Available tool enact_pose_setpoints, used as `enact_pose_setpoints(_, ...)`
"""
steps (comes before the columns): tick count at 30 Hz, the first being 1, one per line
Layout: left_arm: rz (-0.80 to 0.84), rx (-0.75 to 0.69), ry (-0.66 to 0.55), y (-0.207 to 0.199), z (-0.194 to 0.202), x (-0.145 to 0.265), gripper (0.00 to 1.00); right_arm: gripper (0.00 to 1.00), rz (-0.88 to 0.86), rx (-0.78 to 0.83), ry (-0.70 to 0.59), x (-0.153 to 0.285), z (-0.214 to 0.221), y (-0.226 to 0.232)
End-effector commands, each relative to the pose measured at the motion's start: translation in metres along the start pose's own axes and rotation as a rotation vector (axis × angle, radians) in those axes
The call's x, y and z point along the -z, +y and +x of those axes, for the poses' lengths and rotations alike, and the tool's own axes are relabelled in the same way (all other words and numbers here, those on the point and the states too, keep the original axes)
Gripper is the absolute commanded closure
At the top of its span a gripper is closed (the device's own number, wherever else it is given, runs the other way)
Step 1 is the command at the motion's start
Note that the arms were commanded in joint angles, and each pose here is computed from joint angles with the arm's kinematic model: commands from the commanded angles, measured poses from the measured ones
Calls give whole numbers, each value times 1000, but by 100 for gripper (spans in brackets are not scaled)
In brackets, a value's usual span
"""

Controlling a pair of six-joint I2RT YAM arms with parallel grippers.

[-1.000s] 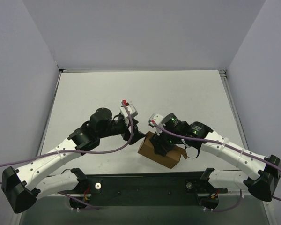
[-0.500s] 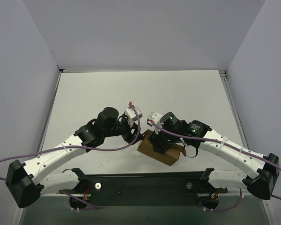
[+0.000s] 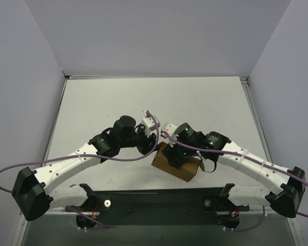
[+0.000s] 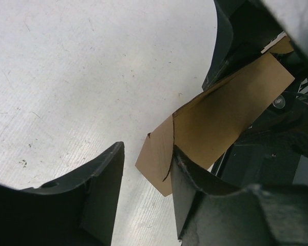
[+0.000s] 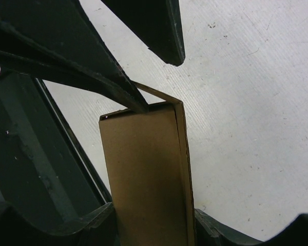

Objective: Fold the paper box

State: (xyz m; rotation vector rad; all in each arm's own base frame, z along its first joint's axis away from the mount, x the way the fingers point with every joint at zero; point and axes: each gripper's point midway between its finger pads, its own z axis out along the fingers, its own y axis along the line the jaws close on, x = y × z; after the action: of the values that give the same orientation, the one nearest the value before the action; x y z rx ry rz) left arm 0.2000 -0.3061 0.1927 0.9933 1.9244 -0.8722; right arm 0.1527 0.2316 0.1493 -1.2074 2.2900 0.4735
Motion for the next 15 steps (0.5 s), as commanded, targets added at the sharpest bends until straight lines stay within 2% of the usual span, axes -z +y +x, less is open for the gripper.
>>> enact_pose_setpoints(1, 27, -13, -79, -8, -34, -1, 51, 59, 27, 21, 15, -2, -2, -4)
enact_pose_setpoints(9, 1, -10, -80, -5, -31, 2, 48, 59, 42, 25, 31, -6, -1, -7)
enact_pose_setpoints(13, 12, -9, -73, -7, -29, 0, 54, 59, 39, 25, 34, -7, -2, -7)
enact_pose_setpoints(14, 13, -9, -79, -7, -31, 0, 61, 59, 41, 24, 35, -7, -1, -7)
enact_pose_setpoints(15, 8, -6, -82, -7, -31, -1, 63, 59, 44, 26, 38, -7, -1, -8)
